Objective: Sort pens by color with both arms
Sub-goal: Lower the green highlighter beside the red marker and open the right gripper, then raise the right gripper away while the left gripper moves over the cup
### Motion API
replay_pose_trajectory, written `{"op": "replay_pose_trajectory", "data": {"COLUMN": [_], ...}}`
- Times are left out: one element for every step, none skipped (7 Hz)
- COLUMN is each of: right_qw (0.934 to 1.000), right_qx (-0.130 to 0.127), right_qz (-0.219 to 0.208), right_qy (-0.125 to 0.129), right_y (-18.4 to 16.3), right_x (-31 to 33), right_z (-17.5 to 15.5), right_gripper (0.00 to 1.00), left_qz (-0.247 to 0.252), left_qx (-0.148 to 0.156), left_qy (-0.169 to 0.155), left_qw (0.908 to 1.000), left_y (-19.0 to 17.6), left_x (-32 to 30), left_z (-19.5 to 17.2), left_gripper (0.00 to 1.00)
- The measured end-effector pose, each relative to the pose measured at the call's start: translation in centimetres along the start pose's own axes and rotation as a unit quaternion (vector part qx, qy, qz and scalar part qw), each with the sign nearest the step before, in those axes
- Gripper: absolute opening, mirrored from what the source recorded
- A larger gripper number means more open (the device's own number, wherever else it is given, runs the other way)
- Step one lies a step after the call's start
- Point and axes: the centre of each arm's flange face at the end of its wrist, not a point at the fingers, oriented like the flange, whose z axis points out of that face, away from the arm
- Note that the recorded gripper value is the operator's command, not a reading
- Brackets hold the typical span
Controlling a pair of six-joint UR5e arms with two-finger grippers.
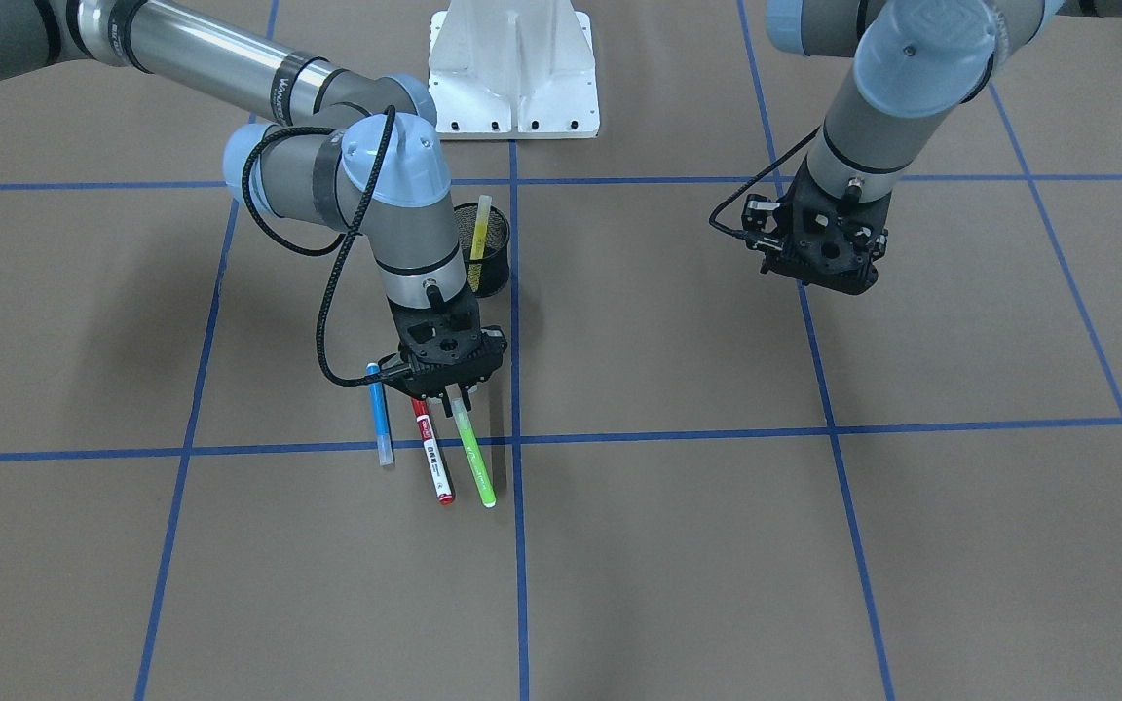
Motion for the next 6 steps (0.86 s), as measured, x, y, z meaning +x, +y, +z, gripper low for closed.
{"op": "replay_pose_trajectory", "data": {"right_qw": [0.9999, 0.9995, 0.9989, 0.9977, 0.9956, 0.9934], "right_qx": [-0.012, -0.025, -0.040, -0.058, -0.081, -0.103], "right_qz": [0.001, 0.001, -0.001, -0.004, -0.001, 0.009], "right_qy": [-0.009, -0.019, -0.026, -0.035, -0.047, -0.050], "right_y": [-0.2, -0.9, -1.9, -3.0, -3.9, -3.8], "right_x": [0.2, 1.0, 2.0, 3.6, 5.4, 6.8], "right_z": [-0.1, -0.6, -1.3, -2.1, -3.4, -5.1], "right_gripper": [0.99, 0.99, 0.99, 0.99, 0.99, 0.99], "left_qz": [0.000, 0.001, 0.001, -0.008, -0.027, -0.045], "left_qx": [0.000, 0.001, 0.001, 0.000, 0.001, 0.006], "left_qy": [0.000, 0.001, 0.004, 0.015, 0.031, 0.045], "left_qw": [1.0000, 1.0000, 1.0000, 0.9998, 0.9992, 0.9980], "left_y": [0.0, 0.1, 0.1, 0.1, 0.1, -0.1], "left_x": [0.0, 0.1, 0.3, 0.9, 1.9, 3.4], "left_z": [0.0, -0.1, -0.3, -0.7, -1.4, -2.4], "left_gripper": [0.51, 0.52, 0.54, 0.54, 0.55, 0.55]}}
